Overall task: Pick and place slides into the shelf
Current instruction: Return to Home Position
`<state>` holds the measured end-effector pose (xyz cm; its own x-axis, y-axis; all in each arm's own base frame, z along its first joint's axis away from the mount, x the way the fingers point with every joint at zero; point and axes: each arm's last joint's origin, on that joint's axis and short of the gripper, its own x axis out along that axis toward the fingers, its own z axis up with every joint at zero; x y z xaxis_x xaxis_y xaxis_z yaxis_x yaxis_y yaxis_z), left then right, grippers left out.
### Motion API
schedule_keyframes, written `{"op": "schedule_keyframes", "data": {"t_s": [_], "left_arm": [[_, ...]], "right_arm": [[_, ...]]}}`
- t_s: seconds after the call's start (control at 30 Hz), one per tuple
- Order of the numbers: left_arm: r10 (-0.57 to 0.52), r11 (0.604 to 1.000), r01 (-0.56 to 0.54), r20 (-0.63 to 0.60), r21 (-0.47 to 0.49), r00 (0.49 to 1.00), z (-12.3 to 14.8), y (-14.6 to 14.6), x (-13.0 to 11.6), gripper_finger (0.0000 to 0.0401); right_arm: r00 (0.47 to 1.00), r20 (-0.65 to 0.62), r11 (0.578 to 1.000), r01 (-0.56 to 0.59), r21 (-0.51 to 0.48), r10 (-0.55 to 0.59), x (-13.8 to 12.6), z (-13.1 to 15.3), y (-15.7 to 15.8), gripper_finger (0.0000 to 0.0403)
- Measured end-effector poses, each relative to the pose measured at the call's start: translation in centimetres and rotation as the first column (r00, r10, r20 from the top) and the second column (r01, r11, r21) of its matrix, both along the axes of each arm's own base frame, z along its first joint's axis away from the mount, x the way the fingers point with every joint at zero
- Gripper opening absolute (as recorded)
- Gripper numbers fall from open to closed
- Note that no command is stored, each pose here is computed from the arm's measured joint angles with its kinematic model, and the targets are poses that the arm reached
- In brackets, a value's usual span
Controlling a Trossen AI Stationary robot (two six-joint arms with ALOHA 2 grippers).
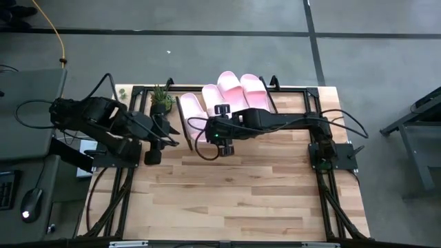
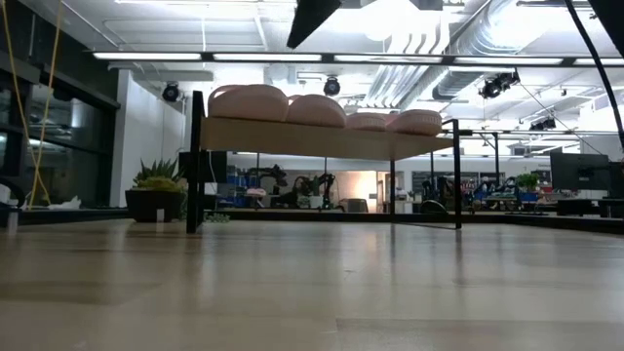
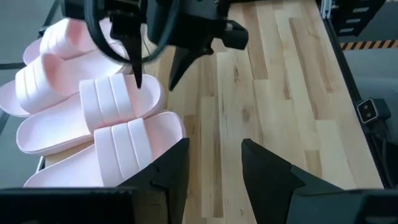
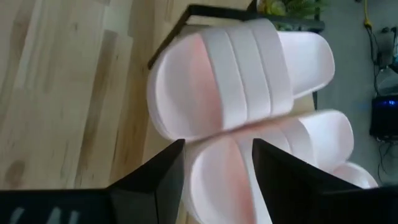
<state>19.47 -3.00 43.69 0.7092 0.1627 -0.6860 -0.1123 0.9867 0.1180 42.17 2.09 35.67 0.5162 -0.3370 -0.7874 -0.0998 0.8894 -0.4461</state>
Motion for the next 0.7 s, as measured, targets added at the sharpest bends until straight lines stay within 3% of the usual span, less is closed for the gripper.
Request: {"op": "schedule_keyframes", "data": {"t_s": [0.3, 0.47, 0.7], "left_arm": [[0.003, 1.000, -0.003, 0.033, -0.004, 0.999, 0.6, 0.4, -1.7, 0.0129], [0.004, 1.000, -0.003, 0.031, -0.003, 1.000, 0.1, 0.5, -2.3, 0.0129], [0.010, 1.000, -0.009, 0.062, -0.016, 0.998, 0.3, 0.7, -3.5, 0.0129]], "right_arm": [[0.999, -0.038, 0.999, 0.014, 0.032, -0.013, -1.0, 0.9, 0.0, 0.0177], [1.000, -0.012, 0.999, 0.004, 0.046, -0.003, -2.0, 2.2, 0.2, 0.0177], [0.996, 0.078, 0.987, -0.064, 0.148, 0.053, -4.4, 5.3, 0.5, 0.0177]]}}
